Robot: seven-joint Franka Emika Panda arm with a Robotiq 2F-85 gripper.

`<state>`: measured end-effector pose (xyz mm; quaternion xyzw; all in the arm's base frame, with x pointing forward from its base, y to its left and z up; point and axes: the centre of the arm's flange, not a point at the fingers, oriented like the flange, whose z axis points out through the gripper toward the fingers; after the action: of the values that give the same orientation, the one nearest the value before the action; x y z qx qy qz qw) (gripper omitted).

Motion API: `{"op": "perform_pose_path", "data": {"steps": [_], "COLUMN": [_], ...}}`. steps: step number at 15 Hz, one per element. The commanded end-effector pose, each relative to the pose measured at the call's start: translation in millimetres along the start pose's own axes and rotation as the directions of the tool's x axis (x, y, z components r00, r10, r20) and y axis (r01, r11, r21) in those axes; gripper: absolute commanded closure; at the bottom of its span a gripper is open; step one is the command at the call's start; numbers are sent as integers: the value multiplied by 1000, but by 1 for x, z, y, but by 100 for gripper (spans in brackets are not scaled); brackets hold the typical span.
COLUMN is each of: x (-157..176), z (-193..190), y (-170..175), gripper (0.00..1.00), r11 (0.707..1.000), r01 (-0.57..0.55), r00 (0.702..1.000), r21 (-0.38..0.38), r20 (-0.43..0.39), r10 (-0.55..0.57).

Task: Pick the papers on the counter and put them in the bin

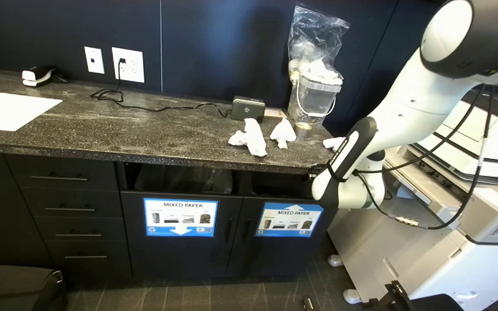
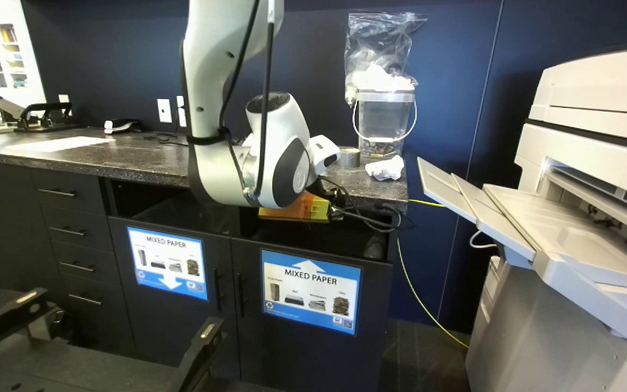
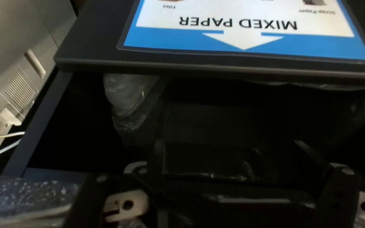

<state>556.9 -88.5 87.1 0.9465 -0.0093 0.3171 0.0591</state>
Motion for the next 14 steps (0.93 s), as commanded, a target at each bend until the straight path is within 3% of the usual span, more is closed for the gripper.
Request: {"op": "perform_pose_path", "data": {"steps": [1,5,9,14], "x": [33,78,137,193], "z": [-75,-118,-148,-152], "y": [-14,-30,-50,-92], "gripper": [0,0,0,0], "r11": [995,977,958,951], "r01": [101,210,272,255], "r00": [979,915,880,899], "r21": [8,32,94,176], "r20": [176,345,379,319], "r10": [-101,-208,-287,-300]}}
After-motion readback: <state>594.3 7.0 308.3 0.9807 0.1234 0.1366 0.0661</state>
